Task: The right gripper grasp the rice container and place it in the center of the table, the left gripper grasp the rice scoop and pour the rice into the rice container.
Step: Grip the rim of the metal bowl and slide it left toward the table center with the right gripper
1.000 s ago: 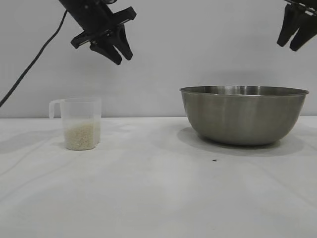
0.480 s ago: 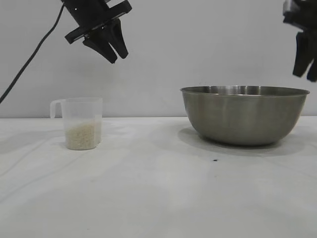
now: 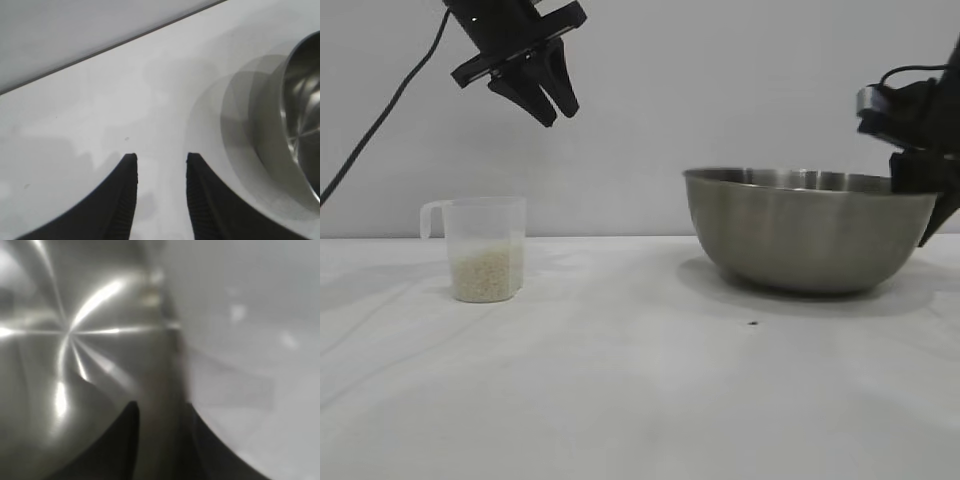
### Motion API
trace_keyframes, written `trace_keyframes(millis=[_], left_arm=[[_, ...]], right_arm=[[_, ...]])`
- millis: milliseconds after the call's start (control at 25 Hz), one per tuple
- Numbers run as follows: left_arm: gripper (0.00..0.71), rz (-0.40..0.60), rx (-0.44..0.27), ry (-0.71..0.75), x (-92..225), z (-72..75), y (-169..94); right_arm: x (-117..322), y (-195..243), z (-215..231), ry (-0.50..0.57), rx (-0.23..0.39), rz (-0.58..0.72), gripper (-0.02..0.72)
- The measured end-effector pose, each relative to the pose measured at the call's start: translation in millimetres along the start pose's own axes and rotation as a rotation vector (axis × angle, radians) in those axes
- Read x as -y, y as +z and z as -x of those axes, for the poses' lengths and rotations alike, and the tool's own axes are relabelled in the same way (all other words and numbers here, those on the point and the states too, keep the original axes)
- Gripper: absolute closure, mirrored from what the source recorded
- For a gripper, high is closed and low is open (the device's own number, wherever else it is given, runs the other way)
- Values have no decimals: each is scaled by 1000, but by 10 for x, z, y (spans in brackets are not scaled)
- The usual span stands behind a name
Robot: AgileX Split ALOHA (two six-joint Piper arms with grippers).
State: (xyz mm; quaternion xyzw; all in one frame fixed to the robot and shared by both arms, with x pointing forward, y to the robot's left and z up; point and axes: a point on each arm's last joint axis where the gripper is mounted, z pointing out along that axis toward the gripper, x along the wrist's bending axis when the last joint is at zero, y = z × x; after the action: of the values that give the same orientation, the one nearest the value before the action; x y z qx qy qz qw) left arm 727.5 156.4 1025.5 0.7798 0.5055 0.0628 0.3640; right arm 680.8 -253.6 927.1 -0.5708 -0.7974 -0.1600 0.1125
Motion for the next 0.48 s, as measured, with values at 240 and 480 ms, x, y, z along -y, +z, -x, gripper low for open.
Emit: trace_keyframes(millis=[240,480], left_arm=[[515,-7,1,2,7,1,0],[515,-26,9,2,23,8,0]], right_arm=[[-37,263,-633,-163,-7,-110,703],[31,307,-1080,-262,51,-154,703]])
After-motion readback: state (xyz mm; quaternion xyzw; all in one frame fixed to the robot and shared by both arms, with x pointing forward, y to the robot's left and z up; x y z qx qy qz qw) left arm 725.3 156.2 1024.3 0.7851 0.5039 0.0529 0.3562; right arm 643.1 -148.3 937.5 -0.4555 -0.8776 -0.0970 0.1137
